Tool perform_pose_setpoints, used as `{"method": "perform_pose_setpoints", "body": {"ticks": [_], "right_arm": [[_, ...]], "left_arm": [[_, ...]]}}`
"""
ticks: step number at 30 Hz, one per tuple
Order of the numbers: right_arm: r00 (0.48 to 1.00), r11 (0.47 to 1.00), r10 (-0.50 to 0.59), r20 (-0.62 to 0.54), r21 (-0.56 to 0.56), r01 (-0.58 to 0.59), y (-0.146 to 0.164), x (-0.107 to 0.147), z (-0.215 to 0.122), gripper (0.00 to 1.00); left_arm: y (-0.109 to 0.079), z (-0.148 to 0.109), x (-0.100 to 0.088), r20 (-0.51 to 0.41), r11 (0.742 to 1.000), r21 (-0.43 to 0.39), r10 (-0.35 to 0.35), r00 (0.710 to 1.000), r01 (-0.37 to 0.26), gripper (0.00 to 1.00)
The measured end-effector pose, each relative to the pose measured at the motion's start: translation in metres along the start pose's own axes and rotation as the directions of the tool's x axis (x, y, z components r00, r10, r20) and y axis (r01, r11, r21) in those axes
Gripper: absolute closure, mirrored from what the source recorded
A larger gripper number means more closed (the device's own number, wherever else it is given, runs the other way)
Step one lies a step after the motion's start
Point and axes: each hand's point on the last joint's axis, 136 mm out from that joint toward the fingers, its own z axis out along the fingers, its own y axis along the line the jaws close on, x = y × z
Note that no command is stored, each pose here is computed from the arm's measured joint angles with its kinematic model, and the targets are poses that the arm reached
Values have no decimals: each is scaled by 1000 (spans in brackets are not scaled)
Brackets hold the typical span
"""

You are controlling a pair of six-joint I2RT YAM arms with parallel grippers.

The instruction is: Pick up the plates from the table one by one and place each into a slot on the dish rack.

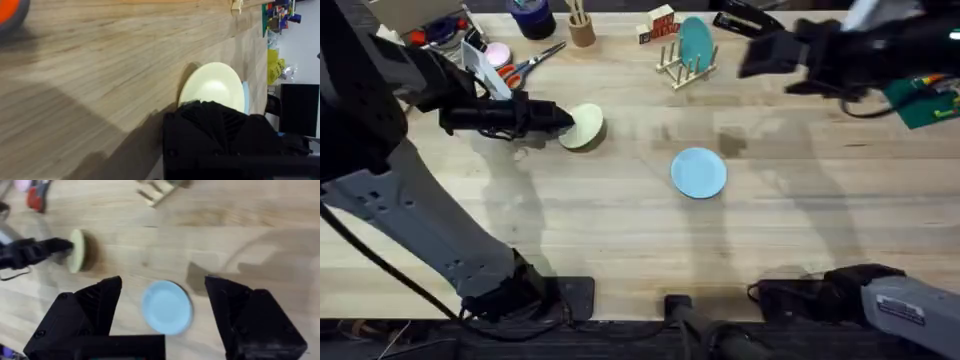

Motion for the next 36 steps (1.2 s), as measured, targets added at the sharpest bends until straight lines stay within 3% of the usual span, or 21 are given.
{"method": "perform_pose_setpoints", "body": {"ticks": [8, 17, 26, 36], "right_arm": [[998, 984, -60, 22, -168, 63, 75, -9, 56, 5], [999, 951, -47, 7, -307, 47, 145, 7, 118, 5], [998, 930, 16, -66, -366, -40, 179, 38, 173, 6], [979, 918, 116, -169, -357, -171, 193, 70, 199, 7]], "left_arm": [[0, 0, 0, 0, 1000, 0, 0, 1000, 0, 963], [0, 0, 0, 0, 1000, 0, 0, 1000, 0, 963], [0, 0, 0, 0, 1000, 0, 0, 1000, 0, 963], [0, 0, 0, 0, 1000, 0, 0, 1000, 0, 963]]}}
